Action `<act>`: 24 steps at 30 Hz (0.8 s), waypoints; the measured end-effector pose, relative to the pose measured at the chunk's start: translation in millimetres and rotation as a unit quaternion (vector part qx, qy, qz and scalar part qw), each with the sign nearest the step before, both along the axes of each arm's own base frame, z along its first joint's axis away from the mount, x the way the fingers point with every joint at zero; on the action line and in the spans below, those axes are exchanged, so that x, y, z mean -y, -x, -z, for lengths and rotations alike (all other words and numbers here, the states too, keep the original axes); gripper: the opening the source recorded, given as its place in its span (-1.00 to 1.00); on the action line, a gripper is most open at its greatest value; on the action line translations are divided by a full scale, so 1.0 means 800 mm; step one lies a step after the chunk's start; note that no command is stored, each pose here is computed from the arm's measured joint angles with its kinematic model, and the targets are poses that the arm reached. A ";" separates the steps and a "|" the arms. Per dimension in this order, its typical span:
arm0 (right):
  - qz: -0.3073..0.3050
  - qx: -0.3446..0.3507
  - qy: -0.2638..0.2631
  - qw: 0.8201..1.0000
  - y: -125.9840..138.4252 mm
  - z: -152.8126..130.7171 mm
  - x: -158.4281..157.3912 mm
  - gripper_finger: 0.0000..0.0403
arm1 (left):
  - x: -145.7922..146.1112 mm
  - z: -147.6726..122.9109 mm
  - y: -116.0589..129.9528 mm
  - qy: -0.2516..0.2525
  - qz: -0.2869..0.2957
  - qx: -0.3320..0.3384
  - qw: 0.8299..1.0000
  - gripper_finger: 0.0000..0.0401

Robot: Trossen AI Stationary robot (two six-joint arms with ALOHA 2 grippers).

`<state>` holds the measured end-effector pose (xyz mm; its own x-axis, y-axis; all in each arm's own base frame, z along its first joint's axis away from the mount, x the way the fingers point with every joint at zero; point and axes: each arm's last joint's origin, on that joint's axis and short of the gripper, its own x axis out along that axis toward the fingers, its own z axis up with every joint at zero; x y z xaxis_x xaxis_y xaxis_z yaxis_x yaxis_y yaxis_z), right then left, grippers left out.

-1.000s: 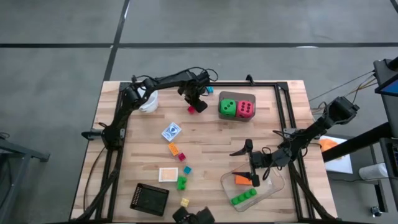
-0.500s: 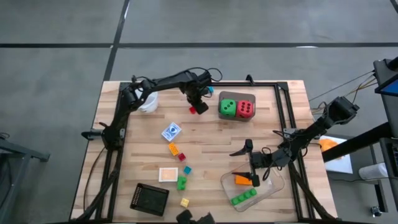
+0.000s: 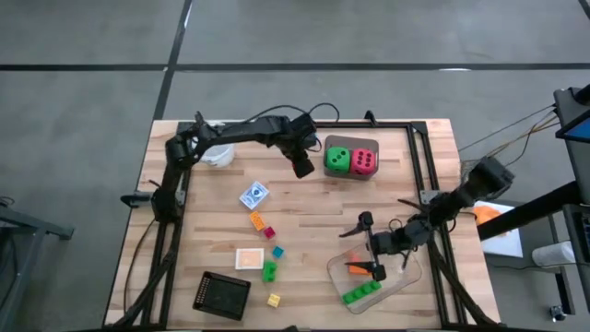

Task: Pick & Place Toys
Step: Put the red game piece into the transparent bin

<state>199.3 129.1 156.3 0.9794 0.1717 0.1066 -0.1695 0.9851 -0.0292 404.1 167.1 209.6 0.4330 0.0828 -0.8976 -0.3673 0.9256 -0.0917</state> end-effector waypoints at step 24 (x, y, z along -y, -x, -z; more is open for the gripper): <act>0.042 -0.007 0.009 0.999 0.052 -0.042 0.041 0.77 | 0.200 -0.037 0.032 -0.052 0.139 0.358 0.922 -1.00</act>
<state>158.1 96.6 189.7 0.9918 0.0913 0.0896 -0.0876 0.9951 -0.0453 378.9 7.1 239.1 0.9291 -0.0521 -0.3661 0.0067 0.9922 -0.1241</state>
